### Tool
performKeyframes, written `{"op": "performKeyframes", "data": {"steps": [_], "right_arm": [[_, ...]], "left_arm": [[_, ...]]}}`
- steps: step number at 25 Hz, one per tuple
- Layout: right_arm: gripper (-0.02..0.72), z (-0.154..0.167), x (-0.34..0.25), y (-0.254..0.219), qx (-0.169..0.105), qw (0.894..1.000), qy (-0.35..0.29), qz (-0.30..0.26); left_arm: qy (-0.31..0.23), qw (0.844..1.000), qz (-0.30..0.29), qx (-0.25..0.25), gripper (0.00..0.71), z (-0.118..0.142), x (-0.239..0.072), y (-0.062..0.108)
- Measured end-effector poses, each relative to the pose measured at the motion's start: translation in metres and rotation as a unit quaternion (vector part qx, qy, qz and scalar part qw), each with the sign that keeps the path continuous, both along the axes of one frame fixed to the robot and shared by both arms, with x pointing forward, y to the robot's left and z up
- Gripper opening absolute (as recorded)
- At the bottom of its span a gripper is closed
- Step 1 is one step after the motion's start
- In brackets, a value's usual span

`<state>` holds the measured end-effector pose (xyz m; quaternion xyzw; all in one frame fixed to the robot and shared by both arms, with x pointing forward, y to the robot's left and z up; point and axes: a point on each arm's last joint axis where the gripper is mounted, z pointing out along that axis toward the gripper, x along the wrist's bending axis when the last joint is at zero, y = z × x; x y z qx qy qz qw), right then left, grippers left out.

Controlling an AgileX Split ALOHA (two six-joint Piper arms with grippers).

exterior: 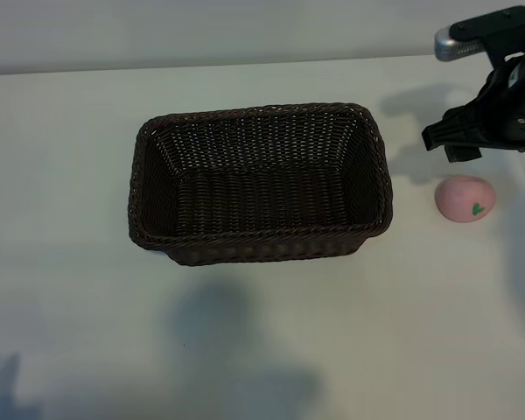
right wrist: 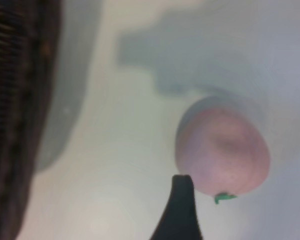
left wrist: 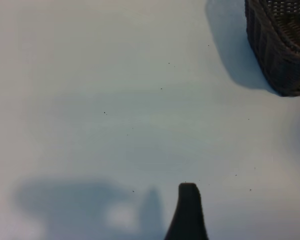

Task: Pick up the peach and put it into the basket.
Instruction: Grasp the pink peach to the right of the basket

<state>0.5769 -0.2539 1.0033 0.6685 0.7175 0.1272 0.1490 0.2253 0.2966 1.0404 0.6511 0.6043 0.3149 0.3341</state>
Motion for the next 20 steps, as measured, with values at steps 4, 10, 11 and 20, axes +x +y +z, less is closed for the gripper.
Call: {"op": "performKeyframes", "data": {"steps": [4,10,11,20], "right_arm": [[0.595,-0.025,0.009,-0.004,-0.009,0.999,0.035,-0.024],[0.595,-0.057,0.016,-0.022,-0.012,0.995,0.08,-0.058],[0.595,-0.061,0.017,-0.022,-0.013,0.995,0.085,-0.059],[0.595,-0.085,0.022,-0.017,0.013,0.993,0.109,-0.048]], "left_arm": [[0.0,1.0,0.0,0.0,0.592,0.0,0.0,0.0],[0.0,1.0,0.0,0.0,0.592,0.0,0.0,0.0],[0.0,1.0,0.0,0.0,0.592,0.0,0.0,0.0],[0.0,1.0,0.0,0.0,0.592,0.0,0.0,0.0]]}}
